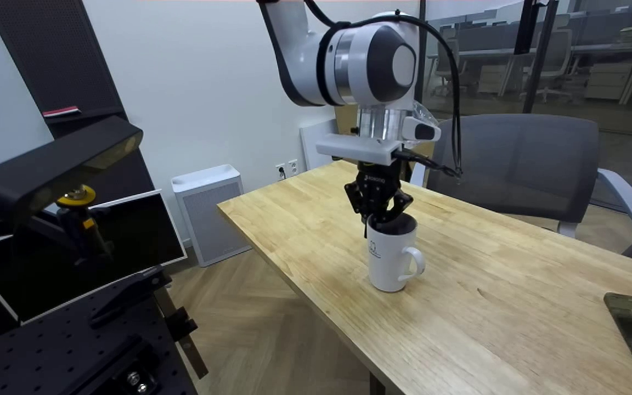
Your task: Move the mug backwards
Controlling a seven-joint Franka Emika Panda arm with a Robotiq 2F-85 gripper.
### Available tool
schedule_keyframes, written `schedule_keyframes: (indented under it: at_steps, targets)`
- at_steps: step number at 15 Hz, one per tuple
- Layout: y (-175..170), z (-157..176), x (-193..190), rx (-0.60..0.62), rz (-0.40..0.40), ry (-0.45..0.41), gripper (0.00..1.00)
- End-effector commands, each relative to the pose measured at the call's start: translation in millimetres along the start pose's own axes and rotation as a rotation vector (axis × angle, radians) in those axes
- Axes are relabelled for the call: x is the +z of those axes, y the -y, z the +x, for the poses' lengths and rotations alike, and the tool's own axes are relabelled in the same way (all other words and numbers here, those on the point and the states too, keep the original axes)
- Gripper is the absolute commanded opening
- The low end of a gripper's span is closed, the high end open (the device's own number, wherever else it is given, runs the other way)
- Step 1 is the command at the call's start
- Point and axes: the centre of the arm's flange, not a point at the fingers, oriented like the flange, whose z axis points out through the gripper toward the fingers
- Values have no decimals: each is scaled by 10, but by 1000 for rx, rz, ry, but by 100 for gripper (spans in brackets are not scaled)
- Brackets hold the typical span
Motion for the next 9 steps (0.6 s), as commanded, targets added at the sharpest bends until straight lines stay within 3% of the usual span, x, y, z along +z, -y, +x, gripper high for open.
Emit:
schedule_keyframes:
  at_steps: [1,3,4,5,9]
  targets:
    - [27,-15,-50,33,-27,-21,2]
    - [40,-12,-46,36,-35,-17,2]
    - [45,-9,-45,37,-38,-16,35]
    - [50,-6,-43,34,-43,-11,36]
    - [44,24,-58,38,-67,-1,62]
